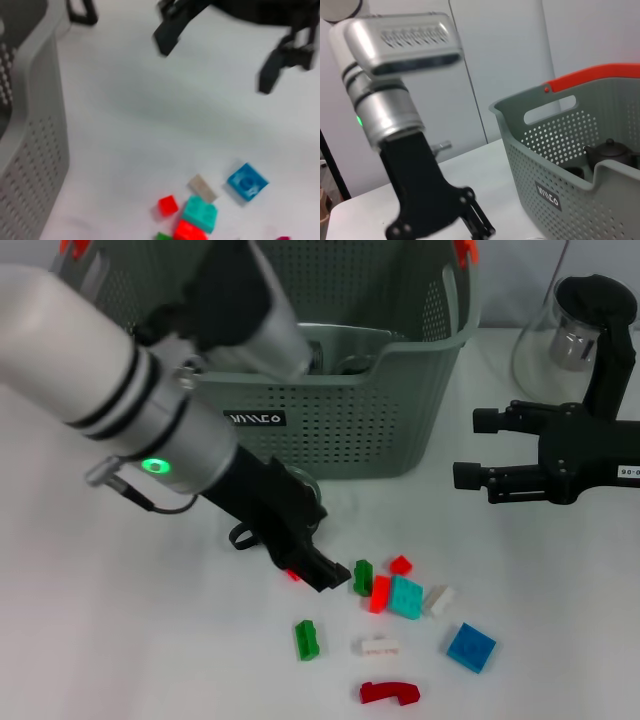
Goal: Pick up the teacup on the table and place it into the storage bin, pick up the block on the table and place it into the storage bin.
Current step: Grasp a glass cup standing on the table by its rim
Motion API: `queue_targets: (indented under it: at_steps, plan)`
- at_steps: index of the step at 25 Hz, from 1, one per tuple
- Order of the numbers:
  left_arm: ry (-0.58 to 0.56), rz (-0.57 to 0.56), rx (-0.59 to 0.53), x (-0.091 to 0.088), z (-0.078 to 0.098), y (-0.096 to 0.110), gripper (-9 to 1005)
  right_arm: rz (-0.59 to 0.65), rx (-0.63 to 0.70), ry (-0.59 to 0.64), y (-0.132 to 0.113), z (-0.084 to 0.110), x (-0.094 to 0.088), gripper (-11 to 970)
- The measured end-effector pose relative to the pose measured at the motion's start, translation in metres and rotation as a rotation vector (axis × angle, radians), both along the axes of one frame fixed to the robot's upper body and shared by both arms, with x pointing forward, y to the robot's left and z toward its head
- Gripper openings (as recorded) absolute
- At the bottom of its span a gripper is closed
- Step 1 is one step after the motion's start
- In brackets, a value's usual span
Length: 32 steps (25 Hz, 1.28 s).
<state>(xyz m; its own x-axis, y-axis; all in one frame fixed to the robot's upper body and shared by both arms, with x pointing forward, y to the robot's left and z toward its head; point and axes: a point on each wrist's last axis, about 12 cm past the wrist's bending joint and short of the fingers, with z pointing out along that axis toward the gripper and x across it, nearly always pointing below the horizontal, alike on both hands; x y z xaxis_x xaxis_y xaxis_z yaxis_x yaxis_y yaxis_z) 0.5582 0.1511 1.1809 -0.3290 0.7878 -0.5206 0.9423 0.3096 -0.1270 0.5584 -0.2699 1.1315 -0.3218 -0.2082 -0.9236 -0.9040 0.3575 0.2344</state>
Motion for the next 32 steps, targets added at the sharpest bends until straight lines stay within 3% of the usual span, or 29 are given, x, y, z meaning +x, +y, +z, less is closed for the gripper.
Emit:
queue_targets:
  at_steps: [7,21,32]
  plan:
    - [-0.011,0.063,0.119,0.012,-0.016,-0.021,795,-0.001,0.000,0.002,0.000,0.000,0.000,946]
    - [-0.076,0.148,0.234,0.027,-0.033,-0.032,794,-0.006,0.002,0.020,-0.002,-0.006,-0.002,946]
    - [-0.068,0.152,0.264,0.027,-0.047,-0.038,794,0.085,-0.144,0.081,0.007,-0.014,-0.001,947]
